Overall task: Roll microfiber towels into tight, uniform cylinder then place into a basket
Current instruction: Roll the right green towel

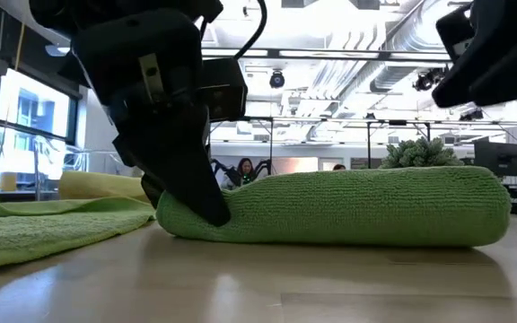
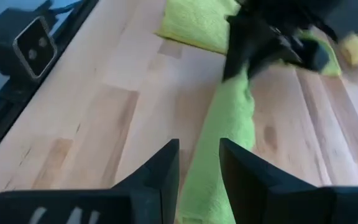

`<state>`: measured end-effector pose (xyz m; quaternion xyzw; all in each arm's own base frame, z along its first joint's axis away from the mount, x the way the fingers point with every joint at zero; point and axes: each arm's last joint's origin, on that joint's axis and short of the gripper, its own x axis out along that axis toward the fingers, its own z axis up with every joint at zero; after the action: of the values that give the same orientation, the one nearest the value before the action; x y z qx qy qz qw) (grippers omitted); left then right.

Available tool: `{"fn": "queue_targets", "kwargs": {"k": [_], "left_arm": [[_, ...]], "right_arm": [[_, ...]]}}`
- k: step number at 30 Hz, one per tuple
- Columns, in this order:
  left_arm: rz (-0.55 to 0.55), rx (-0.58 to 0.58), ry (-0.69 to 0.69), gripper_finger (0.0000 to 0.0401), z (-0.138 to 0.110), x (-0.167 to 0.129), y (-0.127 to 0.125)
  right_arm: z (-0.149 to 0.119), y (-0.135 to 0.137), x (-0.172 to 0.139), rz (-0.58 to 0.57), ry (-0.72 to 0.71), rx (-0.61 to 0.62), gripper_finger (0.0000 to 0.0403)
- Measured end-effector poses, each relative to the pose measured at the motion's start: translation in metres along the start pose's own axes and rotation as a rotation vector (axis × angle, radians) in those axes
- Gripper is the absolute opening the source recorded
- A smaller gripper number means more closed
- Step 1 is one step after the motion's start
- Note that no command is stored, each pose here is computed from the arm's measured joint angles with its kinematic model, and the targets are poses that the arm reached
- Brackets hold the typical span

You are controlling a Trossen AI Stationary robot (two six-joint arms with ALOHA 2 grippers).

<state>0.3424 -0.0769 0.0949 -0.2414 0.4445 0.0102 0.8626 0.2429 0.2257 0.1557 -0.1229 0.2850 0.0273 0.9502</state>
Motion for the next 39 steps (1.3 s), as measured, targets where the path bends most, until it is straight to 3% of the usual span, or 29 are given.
{"fn": "queue_targets", "kwargs": {"k": [5, 15, 23, 28, 34, 39], "left_arm": [[0.004, -0.040, -0.005, 0.0035, 0.000, 0.000, 0.000], [-0.013, -0.063, -0.020, 0.0038, 0.001, 0.001, 0.000], [-0.035, -0.055, -0.053, 0.0056, 0.004, 0.002, -0.002], [-0.049, 0.094, -0.063, 0.0081, 0.007, -0.004, -0.004], [-0.007, 0.308, -0.069, 0.0122, 0.018, -0.033, -0.005], [0.108, 0.413, -0.095, 0.0153, 0.021, -0.054, -0.009]], "right_arm": [[-0.012, -0.004, 0.017, -0.028, 0.062, 0.061, 0.0115], [-0.021, -0.019, 0.030, 0.002, 0.207, 0.216, 0.0198], [-0.033, -0.017, 0.040, 0.026, 0.282, 0.301, 0.0184], [-0.040, -0.015, 0.046, 0.013, 0.331, 0.463, 0.0169], [-0.041, -0.013, 0.047, 0.030, 0.357, 0.598, 0.0158], [-0.040, -0.013, 0.048, 0.033, 0.367, 0.671, 0.0158]]}}
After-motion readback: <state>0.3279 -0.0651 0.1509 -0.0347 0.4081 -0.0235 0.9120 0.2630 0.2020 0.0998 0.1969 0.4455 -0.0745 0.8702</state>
